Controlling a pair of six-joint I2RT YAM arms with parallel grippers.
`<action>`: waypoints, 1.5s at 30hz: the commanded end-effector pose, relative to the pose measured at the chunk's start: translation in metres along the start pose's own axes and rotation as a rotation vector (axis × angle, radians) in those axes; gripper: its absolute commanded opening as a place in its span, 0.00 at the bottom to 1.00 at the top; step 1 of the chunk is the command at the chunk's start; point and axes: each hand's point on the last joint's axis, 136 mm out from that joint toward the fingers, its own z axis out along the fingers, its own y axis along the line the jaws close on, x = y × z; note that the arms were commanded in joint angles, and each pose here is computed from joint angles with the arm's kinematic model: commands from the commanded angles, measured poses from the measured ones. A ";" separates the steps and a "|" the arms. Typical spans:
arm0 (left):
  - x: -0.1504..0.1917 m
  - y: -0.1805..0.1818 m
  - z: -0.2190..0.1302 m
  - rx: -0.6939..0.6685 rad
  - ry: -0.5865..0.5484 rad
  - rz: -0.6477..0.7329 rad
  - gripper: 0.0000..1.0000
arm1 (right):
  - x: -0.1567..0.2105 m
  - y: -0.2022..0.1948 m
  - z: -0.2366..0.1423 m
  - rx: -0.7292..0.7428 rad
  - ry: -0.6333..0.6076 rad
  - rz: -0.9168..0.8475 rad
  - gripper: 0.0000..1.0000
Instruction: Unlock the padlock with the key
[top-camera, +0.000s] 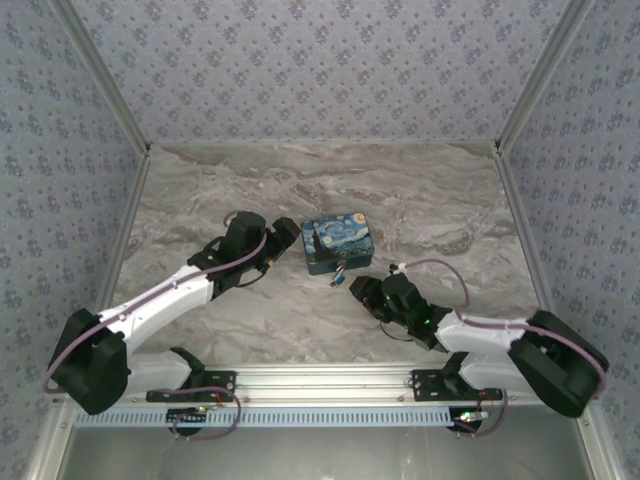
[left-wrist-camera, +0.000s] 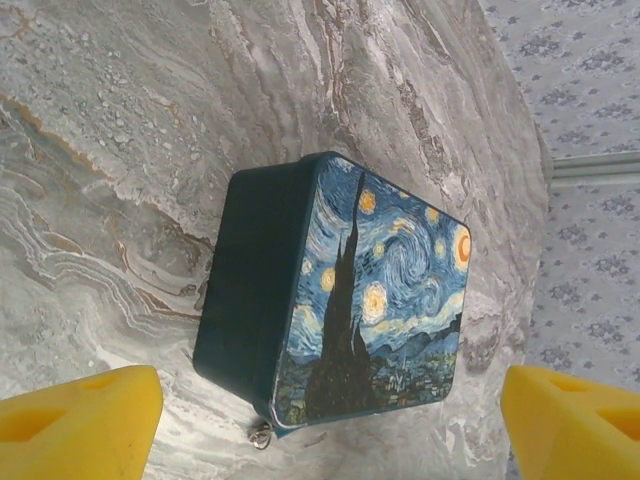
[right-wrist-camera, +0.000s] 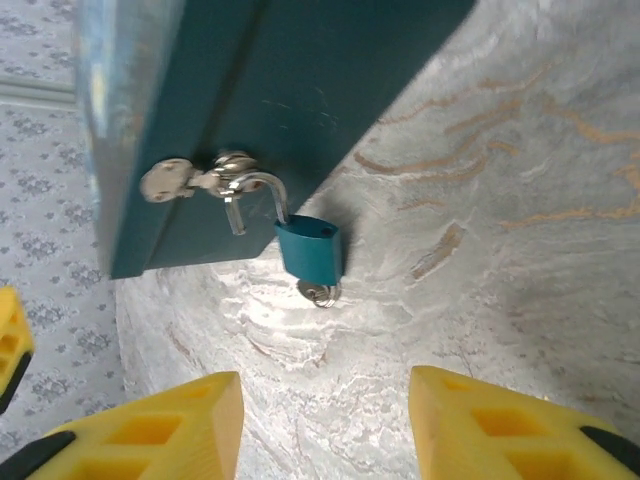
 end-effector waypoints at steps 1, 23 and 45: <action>-0.003 -0.011 0.006 0.014 0.048 0.055 0.88 | -0.009 -0.032 -0.018 0.145 -0.058 -0.145 0.59; 0.019 0.004 0.085 -0.036 0.261 0.203 0.95 | -0.020 -0.026 -0.062 0.012 -0.091 -0.278 1.00; 0.042 0.048 0.120 -0.115 0.352 0.149 0.90 | -0.019 -0.029 -0.062 0.019 -0.087 -0.278 1.00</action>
